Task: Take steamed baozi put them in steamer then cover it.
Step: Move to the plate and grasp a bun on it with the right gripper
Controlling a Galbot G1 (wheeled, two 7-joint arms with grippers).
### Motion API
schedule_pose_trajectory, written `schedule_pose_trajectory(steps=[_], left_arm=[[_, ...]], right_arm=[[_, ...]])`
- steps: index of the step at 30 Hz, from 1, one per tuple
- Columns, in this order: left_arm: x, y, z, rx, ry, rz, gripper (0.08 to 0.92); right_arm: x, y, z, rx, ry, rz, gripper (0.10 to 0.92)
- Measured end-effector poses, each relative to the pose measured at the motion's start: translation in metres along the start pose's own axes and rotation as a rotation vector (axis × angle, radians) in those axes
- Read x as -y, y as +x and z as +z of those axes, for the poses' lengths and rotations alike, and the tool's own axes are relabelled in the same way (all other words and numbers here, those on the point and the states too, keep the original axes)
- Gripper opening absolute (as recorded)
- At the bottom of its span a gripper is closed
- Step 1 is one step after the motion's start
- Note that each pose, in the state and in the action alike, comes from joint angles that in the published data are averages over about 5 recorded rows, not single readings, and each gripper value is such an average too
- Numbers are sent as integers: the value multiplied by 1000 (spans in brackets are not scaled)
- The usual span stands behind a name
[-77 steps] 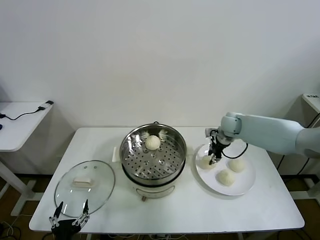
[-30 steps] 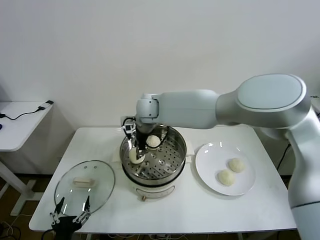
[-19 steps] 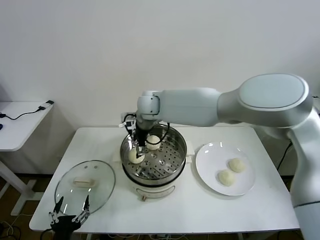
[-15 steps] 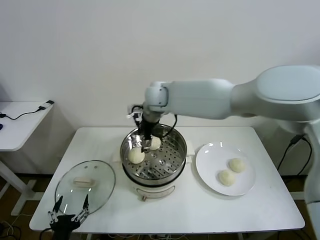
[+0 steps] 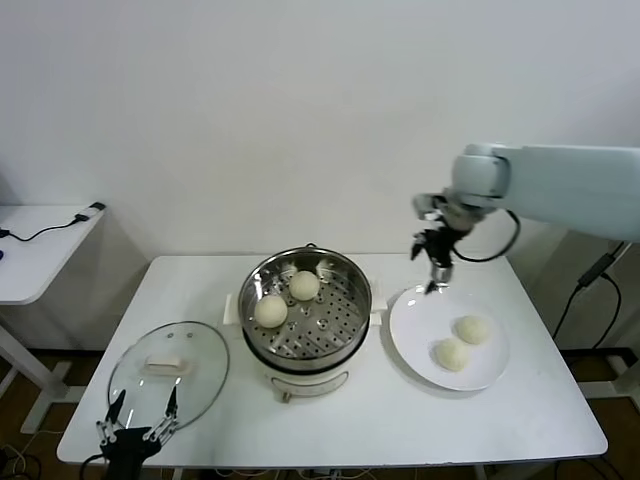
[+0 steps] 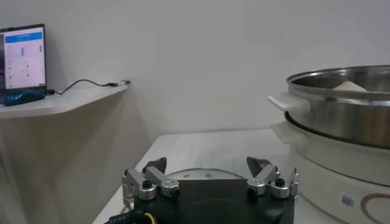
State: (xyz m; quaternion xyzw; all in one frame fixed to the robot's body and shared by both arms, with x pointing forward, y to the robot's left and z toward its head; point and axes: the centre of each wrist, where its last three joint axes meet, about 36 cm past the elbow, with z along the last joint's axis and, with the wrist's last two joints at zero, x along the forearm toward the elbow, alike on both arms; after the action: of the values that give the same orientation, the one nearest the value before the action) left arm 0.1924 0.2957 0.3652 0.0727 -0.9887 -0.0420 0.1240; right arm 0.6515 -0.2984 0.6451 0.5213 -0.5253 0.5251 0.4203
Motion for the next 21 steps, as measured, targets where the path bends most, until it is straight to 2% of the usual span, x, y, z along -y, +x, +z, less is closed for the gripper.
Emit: schedule_pose_trajectory(steps=[8,21], left_arm=[[0,5,5,-17,-6,-7,823],[1,10,9,-29,-13,-12,823]], right_arm=[[-30,-68,49,-32,-45,-52,823],[-59,-148,61,-27,-98,-60,823]])
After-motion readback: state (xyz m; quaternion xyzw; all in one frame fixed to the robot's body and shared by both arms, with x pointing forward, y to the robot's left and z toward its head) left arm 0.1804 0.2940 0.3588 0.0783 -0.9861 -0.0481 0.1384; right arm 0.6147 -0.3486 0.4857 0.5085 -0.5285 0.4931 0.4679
